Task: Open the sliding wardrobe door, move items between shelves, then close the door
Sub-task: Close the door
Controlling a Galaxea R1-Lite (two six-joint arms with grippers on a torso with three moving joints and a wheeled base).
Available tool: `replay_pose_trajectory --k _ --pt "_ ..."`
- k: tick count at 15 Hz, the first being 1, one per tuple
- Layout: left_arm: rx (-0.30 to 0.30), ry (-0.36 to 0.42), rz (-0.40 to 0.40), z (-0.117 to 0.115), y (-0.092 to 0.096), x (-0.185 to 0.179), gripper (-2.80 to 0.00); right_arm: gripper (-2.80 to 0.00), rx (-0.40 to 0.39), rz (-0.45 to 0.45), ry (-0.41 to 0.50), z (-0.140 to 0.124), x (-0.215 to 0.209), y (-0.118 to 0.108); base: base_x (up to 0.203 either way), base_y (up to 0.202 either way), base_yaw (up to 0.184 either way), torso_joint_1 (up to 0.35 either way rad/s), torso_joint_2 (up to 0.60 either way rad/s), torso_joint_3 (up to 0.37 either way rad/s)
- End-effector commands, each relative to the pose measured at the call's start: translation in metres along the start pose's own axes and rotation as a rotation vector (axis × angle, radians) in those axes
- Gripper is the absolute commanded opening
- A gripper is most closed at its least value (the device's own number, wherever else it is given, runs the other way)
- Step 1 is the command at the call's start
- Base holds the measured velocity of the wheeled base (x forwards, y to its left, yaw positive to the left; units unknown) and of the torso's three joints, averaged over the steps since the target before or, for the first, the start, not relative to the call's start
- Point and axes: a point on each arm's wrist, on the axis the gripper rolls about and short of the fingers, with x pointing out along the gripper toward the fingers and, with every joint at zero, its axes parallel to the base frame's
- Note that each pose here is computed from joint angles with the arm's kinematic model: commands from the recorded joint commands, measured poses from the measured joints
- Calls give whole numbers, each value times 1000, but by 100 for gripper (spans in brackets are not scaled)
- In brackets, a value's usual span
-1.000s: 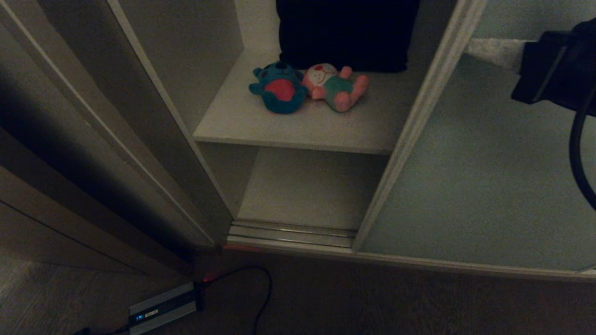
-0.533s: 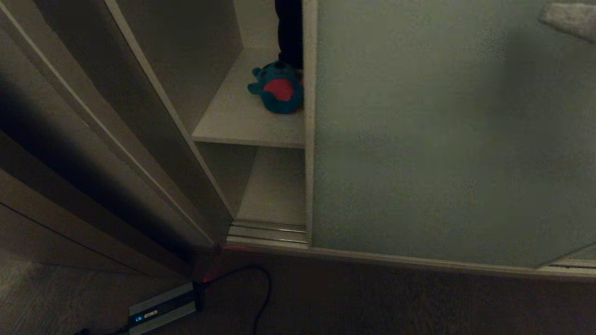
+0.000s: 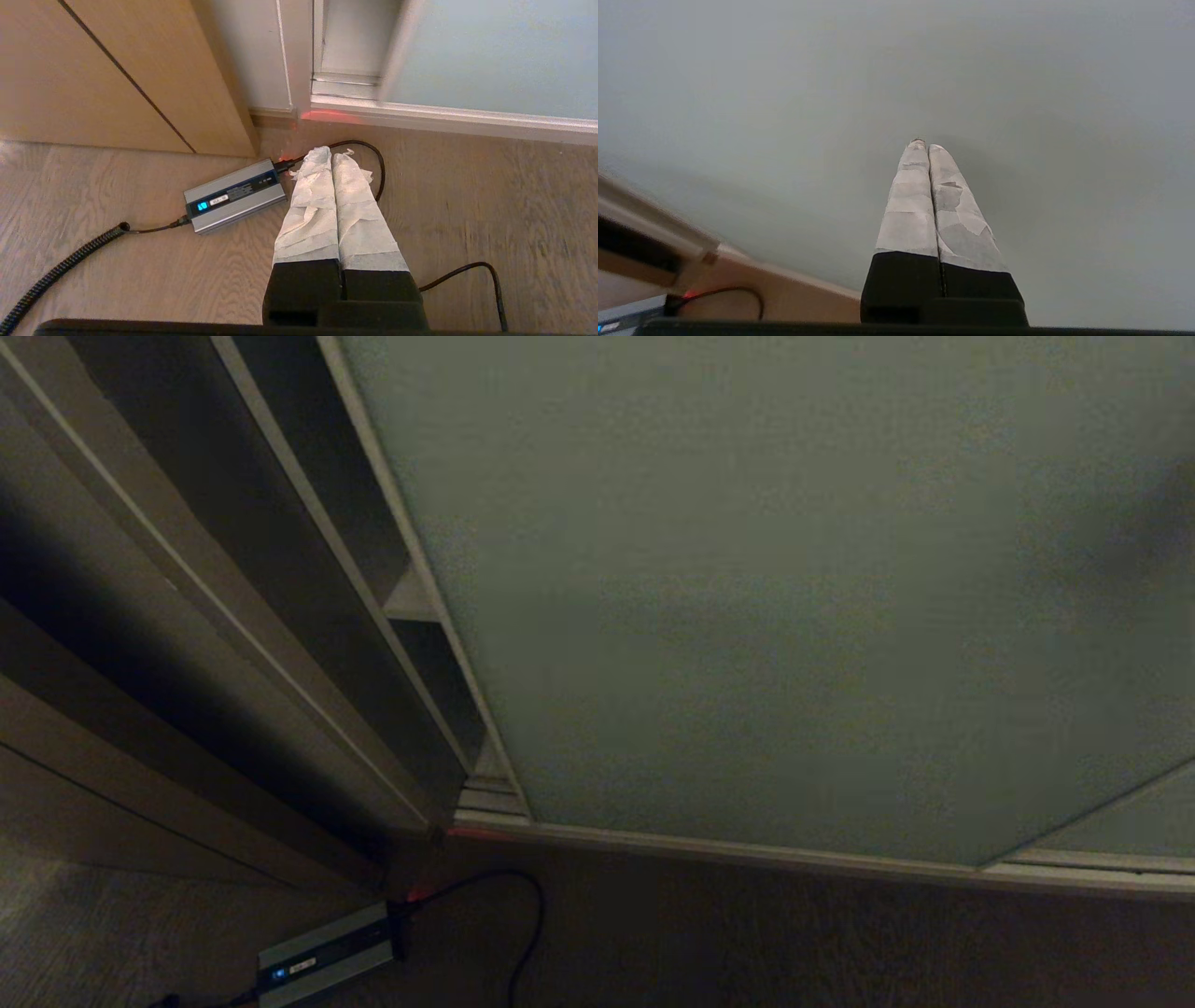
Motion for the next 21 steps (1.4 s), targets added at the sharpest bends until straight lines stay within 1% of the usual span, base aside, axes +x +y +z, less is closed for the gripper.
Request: replay_pose_trajectory --k 1,2,3,6,8,9,10,11,13,15,17,18,19,20,21 --pt "0 2 0 0 0 0 -280 -280 -5 -52 -46 9 -13 -5 0 0 0 0 0 0" --pt "0 2 0 0 0 0 -280 -280 -11 -107 -60 12 -19 -10 0 0 0 0 0 0" --pt "0 2 0 0 0 0 -280 -280 -19 -190 -67 13 -24 -18 0 0 0 0 0 0" --pt "0 2 0 0 0 0 -280 -280 -40 -525 -88 11 -43 -48 0 0 0 0 0 0" --pt "0 2 0 0 0 0 -280 -280 -42 -707 -98 1 -51 -69 0 0 0 0 0 0" --pt "0 2 -1 0 0 0 -280 -280 -36 -776 -113 -4 -52 -82 0 0 0 0 0 0" --pt "0 2 0 0 0 0 -280 -280 -28 -811 -125 -8 -49 -95 0 0 0 0 0 0" --pt "0 2 0 0 0 0 -280 -280 -14 -796 -114 -12 -43 -108 0 0 0 0 0 0" --pt "0 2 0 0 0 0 -280 -280 22 -718 -65 -25 -25 -132 0 0 0 0 0 0" --pt "0 2 0 0 0 0 -280 -280 99 -628 -19 -40 -4 -158 0 0 0 0 0 0" --pt "0 1 0 0 0 0 -280 -280 138 -574 2 -53 14 -184 0 0 0 0 0 0" --pt "0 2 -1 0 0 0 -280 -280 144 -560 1 -57 21 -194 0 0 0 0 0 0" --pt "0 2 0 0 0 0 -280 -280 140 -550 -8 -57 27 -201 0 0 0 0 0 0" --pt "0 2 0 0 0 0 -280 -280 131 -540 -22 -53 29 -203 0 0 0 0 0 0" --pt "0 2 -1 0 0 0 -280 -280 128 -532 -33 -50 29 -200 0 0 0 0 0 0"
